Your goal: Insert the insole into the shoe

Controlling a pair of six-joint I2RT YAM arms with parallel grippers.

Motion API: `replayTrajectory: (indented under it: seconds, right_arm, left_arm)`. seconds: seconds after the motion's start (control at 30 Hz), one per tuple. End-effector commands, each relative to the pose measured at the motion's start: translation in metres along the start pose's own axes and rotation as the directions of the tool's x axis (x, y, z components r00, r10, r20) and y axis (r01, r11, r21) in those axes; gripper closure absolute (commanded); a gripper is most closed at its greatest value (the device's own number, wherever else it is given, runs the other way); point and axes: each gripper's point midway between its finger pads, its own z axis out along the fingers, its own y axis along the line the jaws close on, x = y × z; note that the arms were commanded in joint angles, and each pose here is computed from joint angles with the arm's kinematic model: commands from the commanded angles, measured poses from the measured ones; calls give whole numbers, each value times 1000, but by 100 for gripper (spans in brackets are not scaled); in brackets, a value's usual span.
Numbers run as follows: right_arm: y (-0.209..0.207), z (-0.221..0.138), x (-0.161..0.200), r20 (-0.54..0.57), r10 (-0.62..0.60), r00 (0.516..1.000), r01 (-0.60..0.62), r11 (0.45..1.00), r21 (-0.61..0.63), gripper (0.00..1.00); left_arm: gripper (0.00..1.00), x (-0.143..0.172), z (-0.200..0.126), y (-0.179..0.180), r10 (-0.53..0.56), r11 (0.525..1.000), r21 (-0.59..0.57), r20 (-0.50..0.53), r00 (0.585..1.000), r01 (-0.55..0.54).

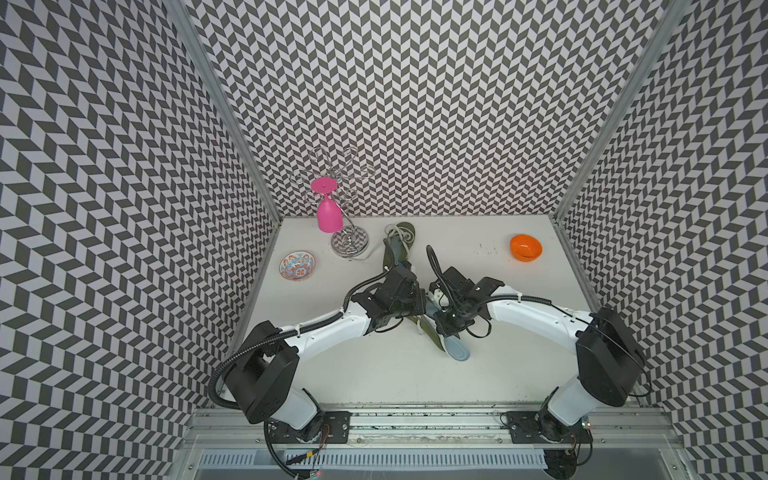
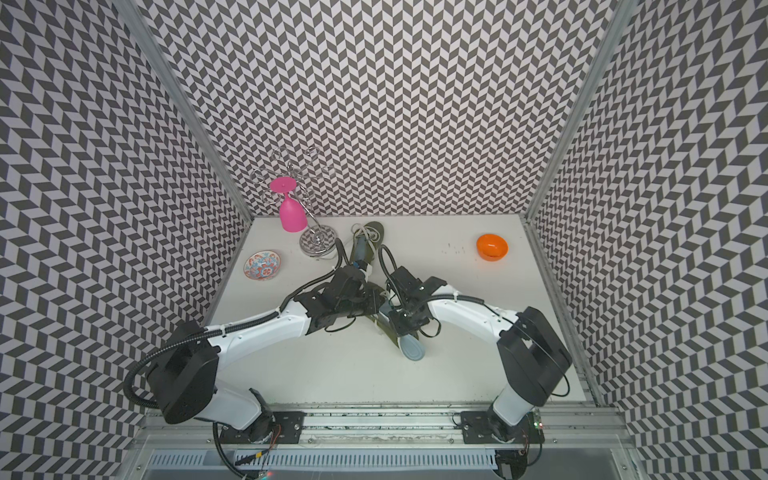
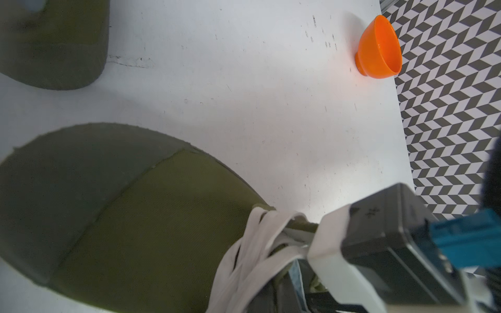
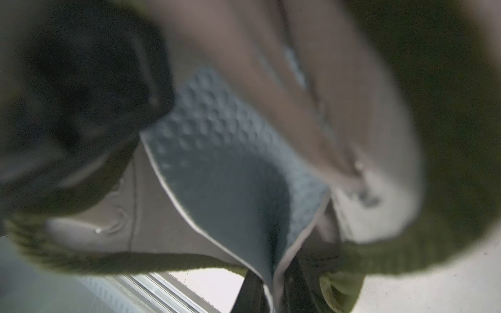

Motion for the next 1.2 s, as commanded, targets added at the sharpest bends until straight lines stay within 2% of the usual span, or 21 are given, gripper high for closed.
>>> replayTrajectory:
  seconds: [0.0, 0.07, 0.17, 0.3, 0.47, 0.6, 0.8, 0.9, 1.0, 1.17]
  right_arm:
    - [13, -8, -38, 132, -13, 991, 19, 999, -42, 80]
    - [11, -4, -37, 132, -43, 990, 48, 998, -35, 67]
    - [2, 0, -32, 127, -81, 989, 81, 997, 10, 35]
    - [-1, -1, -26, 112, -89, 990, 88, 996, 21, 23]
    - [10, -15, -25, 118, -86, 989, 91, 995, -33, 17]
    - [7, -30, -22, 126, -57, 990, 62, 998, -31, 17]
    - [-33, -52, -2, 150, 138, 979, -127, 989, -80, 22]
    - [-53, -52, 12, 144, 261, 954, -246, 962, -117, 24]
    - [-53, -51, 19, 134, 355, 925, -330, 927, -178, 26]
    - [-33, -48, 24, 72, 509, 858, -457, 819, -348, 27]
  left_arm:
    - [100, -11, -5, -8, -27, 998, 55, 40, 999, 24]
    - [100, -13, -5, -5, -17, 998, 67, 35, 999, 15]
    - [100, -14, -2, -3, 4, 997, 75, 16, 1000, -5]
    - [100, -12, 0, 4, -19, 998, 57, 19, 1000, 18]
    - [100, -16, 3, 12, -44, 999, 22, 37, 998, 43]
    - [100, -20, 4, 15, -50, 999, 10, 48, 998, 50]
    - [100, -25, 3, 20, -69, 998, -7, 73, 995, 69]
    - [100, -27, 4, 21, -83, 996, -11, 85, 993, 84]
    - [100, -28, 4, 23, -92, 995, -22, 97, 991, 94]
    - [100, -30, 3, 22, -105, 994, -32, 119, 987, 109]
